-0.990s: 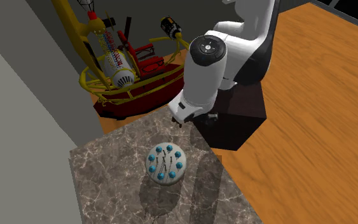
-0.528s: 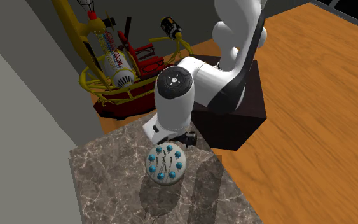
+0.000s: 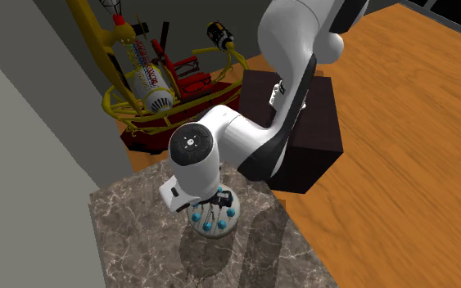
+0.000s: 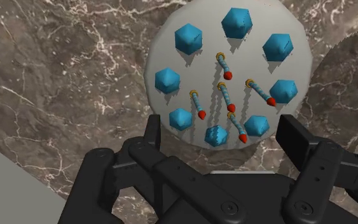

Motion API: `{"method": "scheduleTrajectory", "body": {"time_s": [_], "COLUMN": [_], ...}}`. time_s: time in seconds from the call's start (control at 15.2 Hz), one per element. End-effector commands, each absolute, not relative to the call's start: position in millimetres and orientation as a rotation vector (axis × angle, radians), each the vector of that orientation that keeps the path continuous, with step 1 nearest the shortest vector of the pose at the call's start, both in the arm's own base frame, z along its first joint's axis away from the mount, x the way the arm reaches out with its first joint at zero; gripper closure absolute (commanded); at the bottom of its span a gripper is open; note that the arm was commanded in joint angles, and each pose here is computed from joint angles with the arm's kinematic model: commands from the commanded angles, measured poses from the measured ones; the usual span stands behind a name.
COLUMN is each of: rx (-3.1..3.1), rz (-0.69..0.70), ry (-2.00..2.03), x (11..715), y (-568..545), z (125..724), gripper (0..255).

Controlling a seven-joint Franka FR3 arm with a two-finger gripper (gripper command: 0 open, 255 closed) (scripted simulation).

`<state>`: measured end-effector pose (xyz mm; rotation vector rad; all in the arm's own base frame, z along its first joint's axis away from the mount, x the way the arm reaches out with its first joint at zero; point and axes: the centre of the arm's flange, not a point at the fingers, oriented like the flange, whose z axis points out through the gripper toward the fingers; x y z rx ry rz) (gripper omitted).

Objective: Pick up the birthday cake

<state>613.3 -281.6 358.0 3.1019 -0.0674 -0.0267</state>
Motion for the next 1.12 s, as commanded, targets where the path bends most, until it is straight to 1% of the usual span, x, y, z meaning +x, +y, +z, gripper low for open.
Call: {"method": "scheduleTrajectory", "body": {"time_s": [0.0,0.33,0.4,1.06], "rx": [3.101,3.101,3.101,3.101], "rz": [-0.026,-0.026,-0.026,-0.026], "ry": [-0.068,-0.068,-0.068,-0.068], "x": [615,615,613,615], "y": [-282,-282,-282,-282], "z": [348,329,329,335], "gripper": [0,0,255,255]}}
